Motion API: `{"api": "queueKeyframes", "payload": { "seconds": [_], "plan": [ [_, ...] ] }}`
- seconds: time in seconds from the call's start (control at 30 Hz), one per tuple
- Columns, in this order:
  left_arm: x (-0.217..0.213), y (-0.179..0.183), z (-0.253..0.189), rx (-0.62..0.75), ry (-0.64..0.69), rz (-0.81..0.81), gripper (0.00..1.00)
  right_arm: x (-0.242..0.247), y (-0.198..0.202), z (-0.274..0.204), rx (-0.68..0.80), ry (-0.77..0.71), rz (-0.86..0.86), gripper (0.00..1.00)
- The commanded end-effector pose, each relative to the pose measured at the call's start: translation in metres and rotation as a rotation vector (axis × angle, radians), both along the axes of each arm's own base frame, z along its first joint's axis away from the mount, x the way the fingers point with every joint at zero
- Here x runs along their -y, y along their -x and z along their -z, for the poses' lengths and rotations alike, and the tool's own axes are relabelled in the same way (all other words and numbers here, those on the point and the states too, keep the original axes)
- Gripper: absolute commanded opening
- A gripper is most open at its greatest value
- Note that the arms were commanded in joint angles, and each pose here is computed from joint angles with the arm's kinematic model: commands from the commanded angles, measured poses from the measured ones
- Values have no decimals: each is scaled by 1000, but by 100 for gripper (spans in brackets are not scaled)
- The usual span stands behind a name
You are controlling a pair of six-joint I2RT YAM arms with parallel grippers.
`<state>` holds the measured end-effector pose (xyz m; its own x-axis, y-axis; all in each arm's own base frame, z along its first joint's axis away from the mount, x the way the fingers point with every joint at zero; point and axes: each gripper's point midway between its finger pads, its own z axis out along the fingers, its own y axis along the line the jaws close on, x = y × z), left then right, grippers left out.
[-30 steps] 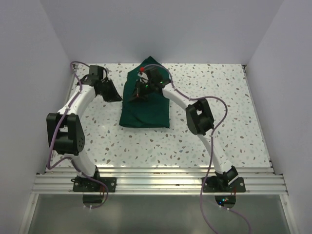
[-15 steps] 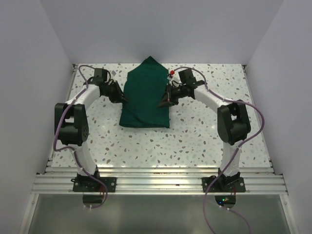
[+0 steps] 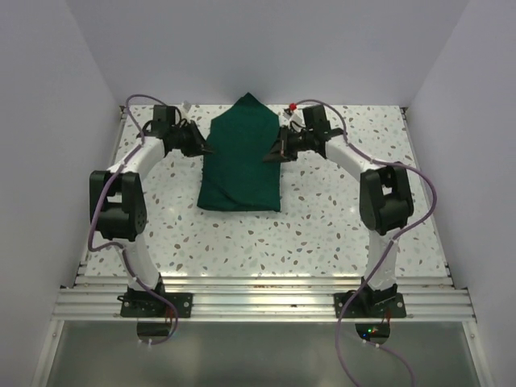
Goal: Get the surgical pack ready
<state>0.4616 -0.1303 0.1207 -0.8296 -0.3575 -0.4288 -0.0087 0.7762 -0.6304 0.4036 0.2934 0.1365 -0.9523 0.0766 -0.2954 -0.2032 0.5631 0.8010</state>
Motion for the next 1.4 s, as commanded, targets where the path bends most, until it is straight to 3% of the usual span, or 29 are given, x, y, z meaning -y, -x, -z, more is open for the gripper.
{"api": "queueKeyframes", "payload": {
  "seconds": [0.0,0.1,0.3,0.77,1.13,1.37],
  "plan": [
    [2,-54,-57,253,17,28,15,-16,-55,-35,133,-79,48,6],
    [11,-67,-35,223,68,61,10,-18,-84,-26,129,-112,85,7],
    [23,-101,-22,319,151,71,10,-16,-127,-3,162,-178,139,7],
    [17,-156,24,280,116,17,9,11,-178,41,142,-174,201,6],
    [-11,-136,103,49,-45,-68,10,14,-183,97,7,-123,231,7],
    [-25,-118,136,-75,-48,-106,6,19,-166,132,-103,-64,239,6]
  ]
}}
